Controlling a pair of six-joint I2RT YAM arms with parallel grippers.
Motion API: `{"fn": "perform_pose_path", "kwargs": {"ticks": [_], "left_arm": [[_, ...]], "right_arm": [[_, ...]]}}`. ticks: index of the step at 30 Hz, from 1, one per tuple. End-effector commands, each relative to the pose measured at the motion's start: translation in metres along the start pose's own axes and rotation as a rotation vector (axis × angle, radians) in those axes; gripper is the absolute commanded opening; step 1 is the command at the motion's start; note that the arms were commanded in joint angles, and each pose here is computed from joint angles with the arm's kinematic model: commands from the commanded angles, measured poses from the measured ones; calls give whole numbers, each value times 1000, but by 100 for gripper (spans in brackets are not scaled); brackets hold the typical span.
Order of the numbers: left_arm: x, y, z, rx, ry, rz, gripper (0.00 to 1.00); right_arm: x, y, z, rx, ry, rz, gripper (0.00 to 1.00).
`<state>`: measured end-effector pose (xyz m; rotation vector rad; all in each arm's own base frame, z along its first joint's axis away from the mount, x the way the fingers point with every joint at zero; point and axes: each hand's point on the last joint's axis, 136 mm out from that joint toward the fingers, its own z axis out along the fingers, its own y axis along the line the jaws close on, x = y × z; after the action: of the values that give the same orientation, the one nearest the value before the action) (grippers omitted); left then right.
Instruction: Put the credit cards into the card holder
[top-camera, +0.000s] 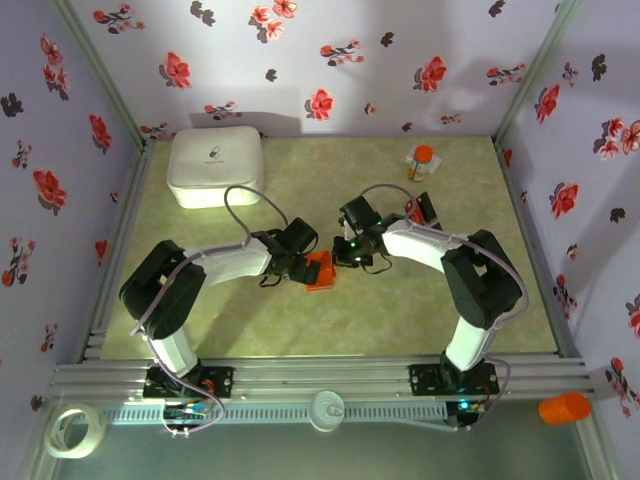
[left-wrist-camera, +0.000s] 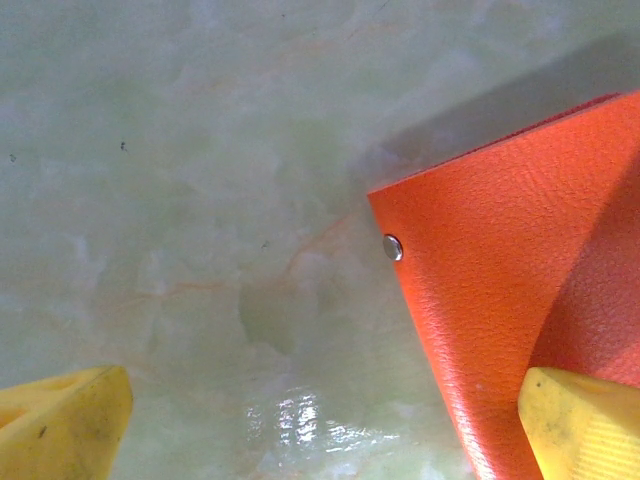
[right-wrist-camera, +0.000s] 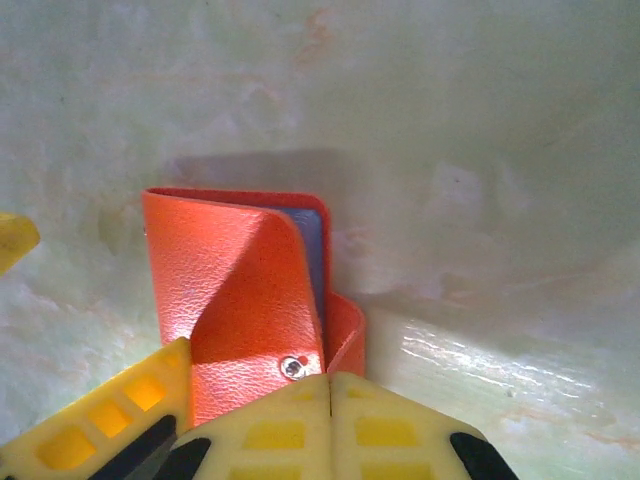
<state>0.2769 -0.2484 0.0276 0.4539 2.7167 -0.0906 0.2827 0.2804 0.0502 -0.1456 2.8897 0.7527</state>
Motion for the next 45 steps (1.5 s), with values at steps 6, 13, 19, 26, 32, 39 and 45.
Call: {"fn": "perform_pose_path", "kwargs": {"ticks": [6, 13, 19, 26, 32, 39, 45], "left_arm": [[30, 18, 12, -96, 112, 71, 100], [30, 17, 11, -94, 109, 71, 100], [29, 17, 11, -94, 108, 72, 100], [29, 17, 11, -93, 106, 71, 100], [29, 17, 11, -94, 108, 73, 100], [29, 17, 11, -94, 109, 71, 100], [26, 15, 10, -91, 106, 71, 100]], "right_arm": [[2, 24, 13, -36, 37, -40, 0], [6, 20, 22, -14, 51, -41, 0], [11, 12, 27, 5, 62, -35, 0], [20, 5, 26, 10, 67, -26, 0], [26, -1, 26, 19, 68, -21, 0], [31, -6, 28, 27, 77, -23, 0], [45, -19, 28, 76, 97, -47, 0]]}}
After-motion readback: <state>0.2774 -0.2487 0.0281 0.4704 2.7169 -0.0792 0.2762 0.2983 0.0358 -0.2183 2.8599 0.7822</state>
